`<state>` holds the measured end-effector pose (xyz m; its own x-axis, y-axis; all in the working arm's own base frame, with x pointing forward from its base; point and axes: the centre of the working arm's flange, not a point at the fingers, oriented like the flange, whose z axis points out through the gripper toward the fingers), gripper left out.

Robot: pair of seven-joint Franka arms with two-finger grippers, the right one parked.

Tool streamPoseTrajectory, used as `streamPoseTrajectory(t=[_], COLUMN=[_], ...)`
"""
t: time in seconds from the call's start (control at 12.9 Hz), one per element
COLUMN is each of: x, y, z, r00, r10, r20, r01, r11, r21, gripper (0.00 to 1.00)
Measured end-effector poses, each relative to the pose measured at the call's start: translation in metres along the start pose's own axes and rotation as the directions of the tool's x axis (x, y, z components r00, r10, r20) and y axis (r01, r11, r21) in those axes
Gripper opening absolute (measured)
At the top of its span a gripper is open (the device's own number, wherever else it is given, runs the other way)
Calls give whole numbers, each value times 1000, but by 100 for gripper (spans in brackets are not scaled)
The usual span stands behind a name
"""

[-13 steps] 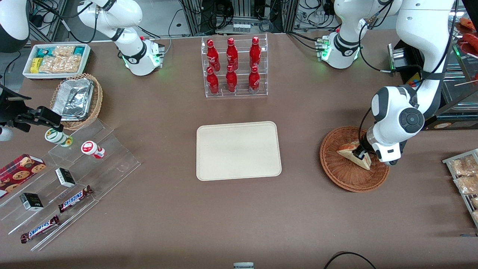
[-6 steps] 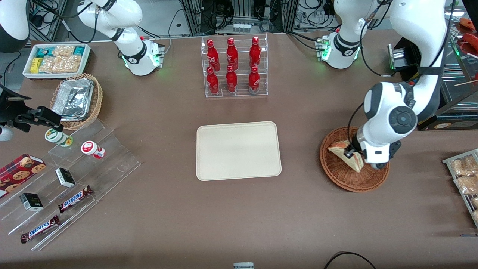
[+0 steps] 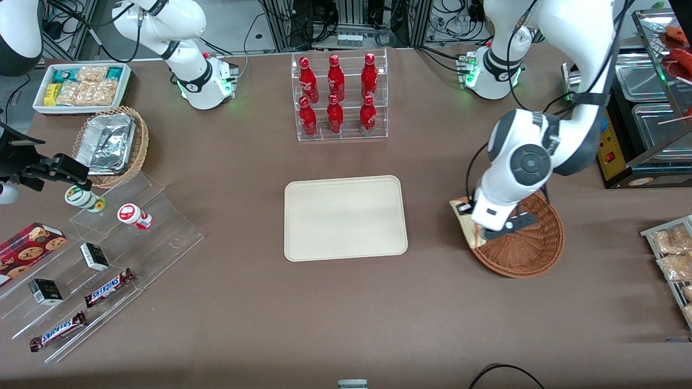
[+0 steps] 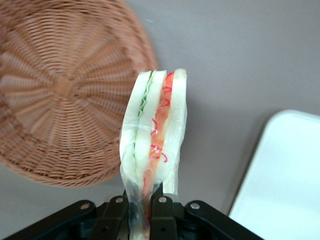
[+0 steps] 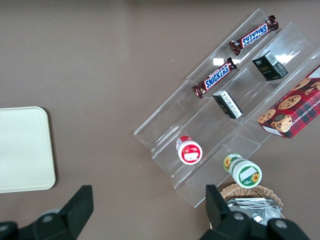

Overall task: Place sandwich from basket to tray
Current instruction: 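Lift the sandwich out of the basket with the left gripper, then carry the sandwich over the cream tray and lower it onto it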

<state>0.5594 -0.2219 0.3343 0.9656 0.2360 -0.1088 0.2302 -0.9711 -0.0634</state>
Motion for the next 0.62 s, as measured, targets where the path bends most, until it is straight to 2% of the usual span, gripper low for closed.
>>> streamPoseTrajectory(t=[0.15,0.31,0.62], x=[-12,-25,-53], y=[39,86,173], z=[5,6,27], r00=[998,993,992], r10=[69,114,119], r20=[8,36,42], r01=[-69,-115,-121], r11=[998,993,991], r21=[11,38,61], gripper=[15,15,15])
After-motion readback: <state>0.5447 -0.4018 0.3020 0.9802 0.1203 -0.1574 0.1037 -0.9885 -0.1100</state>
